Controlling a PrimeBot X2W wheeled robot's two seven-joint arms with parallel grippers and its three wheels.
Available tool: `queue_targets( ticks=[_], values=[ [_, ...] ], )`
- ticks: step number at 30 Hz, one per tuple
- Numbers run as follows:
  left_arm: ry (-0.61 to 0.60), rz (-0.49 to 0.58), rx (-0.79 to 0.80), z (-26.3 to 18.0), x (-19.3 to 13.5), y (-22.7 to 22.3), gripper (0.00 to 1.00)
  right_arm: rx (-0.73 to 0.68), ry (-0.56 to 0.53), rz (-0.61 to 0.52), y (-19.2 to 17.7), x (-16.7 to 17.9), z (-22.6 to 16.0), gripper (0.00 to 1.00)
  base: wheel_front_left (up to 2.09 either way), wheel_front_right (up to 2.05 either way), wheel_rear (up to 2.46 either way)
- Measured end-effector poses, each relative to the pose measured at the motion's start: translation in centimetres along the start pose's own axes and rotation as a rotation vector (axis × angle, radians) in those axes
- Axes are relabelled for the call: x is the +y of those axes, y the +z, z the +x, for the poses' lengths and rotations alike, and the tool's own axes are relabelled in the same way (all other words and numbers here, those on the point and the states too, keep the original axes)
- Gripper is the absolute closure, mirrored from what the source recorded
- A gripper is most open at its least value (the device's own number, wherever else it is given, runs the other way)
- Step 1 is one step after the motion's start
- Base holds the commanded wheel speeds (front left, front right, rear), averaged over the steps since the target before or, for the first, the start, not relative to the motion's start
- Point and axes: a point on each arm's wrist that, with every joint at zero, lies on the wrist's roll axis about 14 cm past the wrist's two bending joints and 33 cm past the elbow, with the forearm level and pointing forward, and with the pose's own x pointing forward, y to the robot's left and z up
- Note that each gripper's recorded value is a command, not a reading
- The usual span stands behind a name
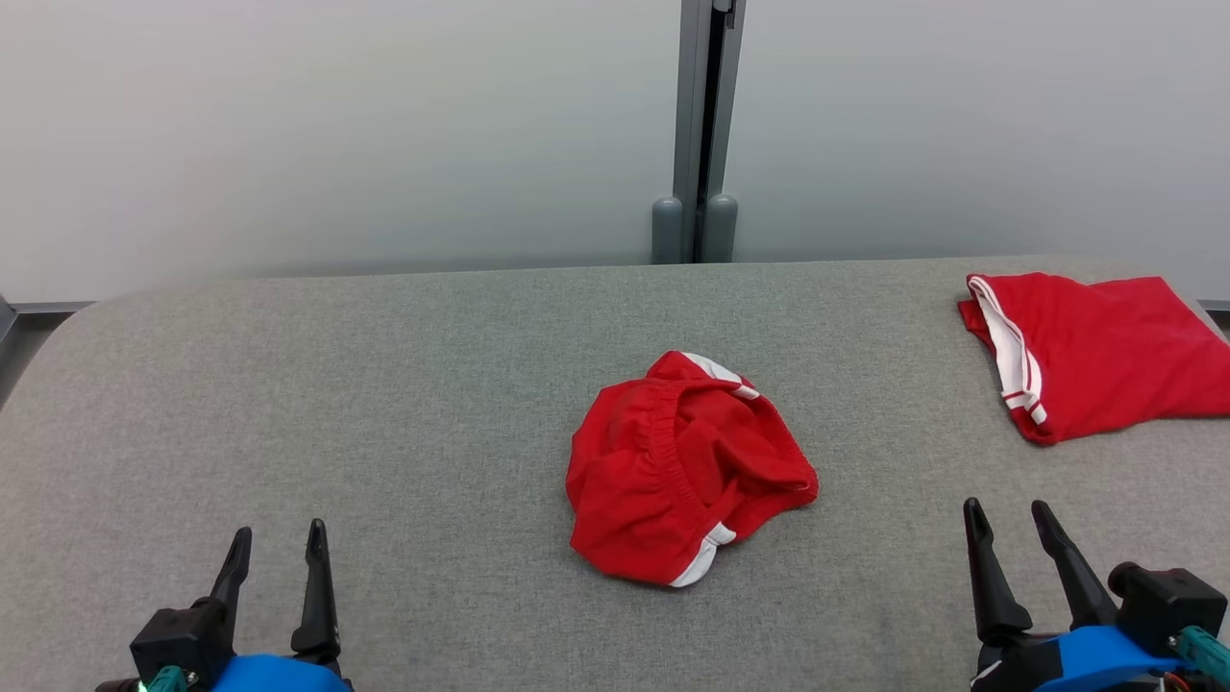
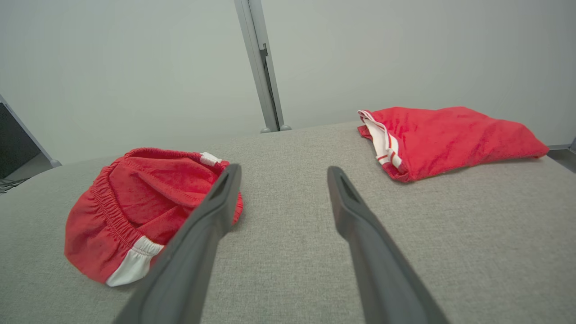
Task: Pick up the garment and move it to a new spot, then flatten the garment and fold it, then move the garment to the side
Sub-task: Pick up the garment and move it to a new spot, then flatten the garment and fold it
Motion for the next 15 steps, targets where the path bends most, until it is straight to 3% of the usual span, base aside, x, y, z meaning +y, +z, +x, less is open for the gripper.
queue_targets(
  ticks=[15],
  values=[
    [-0.021, 0.001, 0.008, 0.91, -0.92, 0.08, 0.0, 0.005, -0.016, 0.001, -0.58, -0.49, -0.29, 0.0, 0.0, 0.0, 0.0]
  ],
)
